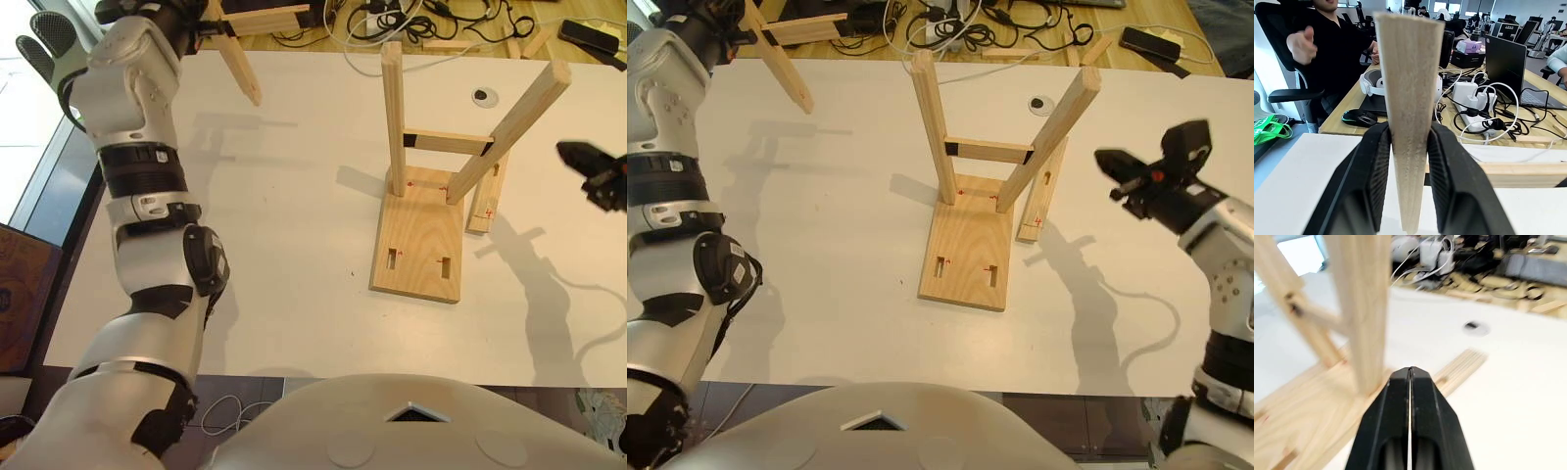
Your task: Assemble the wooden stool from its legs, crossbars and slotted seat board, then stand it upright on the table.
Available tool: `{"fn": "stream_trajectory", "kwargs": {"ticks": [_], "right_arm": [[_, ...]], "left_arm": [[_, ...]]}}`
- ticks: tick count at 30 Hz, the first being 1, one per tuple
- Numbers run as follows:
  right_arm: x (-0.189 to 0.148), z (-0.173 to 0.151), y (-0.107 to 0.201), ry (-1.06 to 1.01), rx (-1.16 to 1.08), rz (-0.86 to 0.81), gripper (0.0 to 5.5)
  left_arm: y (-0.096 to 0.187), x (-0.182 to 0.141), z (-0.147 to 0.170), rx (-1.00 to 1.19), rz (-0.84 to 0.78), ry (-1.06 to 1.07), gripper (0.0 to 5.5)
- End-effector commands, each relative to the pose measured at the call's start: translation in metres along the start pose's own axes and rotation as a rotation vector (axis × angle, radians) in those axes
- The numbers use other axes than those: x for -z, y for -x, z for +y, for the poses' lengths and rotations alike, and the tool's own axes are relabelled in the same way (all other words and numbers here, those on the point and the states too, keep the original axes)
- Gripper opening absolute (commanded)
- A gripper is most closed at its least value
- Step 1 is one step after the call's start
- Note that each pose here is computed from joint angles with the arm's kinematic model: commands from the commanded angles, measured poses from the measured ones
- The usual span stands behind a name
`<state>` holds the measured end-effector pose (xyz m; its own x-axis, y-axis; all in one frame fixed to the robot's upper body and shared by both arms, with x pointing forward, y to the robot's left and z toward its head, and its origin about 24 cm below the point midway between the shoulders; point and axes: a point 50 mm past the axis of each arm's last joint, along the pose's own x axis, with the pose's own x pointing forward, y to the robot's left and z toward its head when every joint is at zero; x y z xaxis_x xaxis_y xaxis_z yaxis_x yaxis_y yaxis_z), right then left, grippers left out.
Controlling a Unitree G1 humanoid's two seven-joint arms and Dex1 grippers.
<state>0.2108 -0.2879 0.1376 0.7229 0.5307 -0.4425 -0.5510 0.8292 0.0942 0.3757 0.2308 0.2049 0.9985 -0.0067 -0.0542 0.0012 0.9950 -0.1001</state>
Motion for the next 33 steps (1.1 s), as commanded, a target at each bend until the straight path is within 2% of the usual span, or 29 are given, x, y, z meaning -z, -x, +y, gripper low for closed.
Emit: {"fn": "stream_trajectory", "kwargs": {"ticks": [1, 4, 8, 13, 18, 23, 33], "right_arm": [[0.032, 0.022, 0.041, -0.080, -0.250, 0.361, 0.00], [0.074, 0.035, 0.038, -0.042, -0.299, 0.566, 0.00], [0.091, 0.053, 0.005, -0.009, -0.327, 0.528, 0.00], [0.072, 0.085, -0.045, -0.012, -0.316, 0.381, 0.00], [0.057, 0.102, -0.084, 0.000, -0.262, 0.368, 0.00], [0.054, 0.091, -0.115, -0.004, -0.071, 0.388, 0.00], [0.038, 0.087, -0.168, -0.047, -0.004, 0.336, 0.00]], "left_arm": [[0.023, -0.017, 0.000, -0.027, -0.136, 0.078, 1.04], [0.031, -0.034, -0.004, -0.019, -0.222, 0.127, 1.04], [0.037, -0.048, -0.015, 0.012, -0.274, 0.155, 1.04], [0.034, -0.057, -0.027, 0.061, -0.282, 0.171, 1.04], [0.035, -0.061, -0.032, 0.076, -0.283, 0.176, 1.04], [0.034, -0.066, -0.041, 0.117, -0.283, 0.178, 1.04], [0.040, -0.069, -0.046, 0.140, -0.273, 0.149, 1.04]]}}
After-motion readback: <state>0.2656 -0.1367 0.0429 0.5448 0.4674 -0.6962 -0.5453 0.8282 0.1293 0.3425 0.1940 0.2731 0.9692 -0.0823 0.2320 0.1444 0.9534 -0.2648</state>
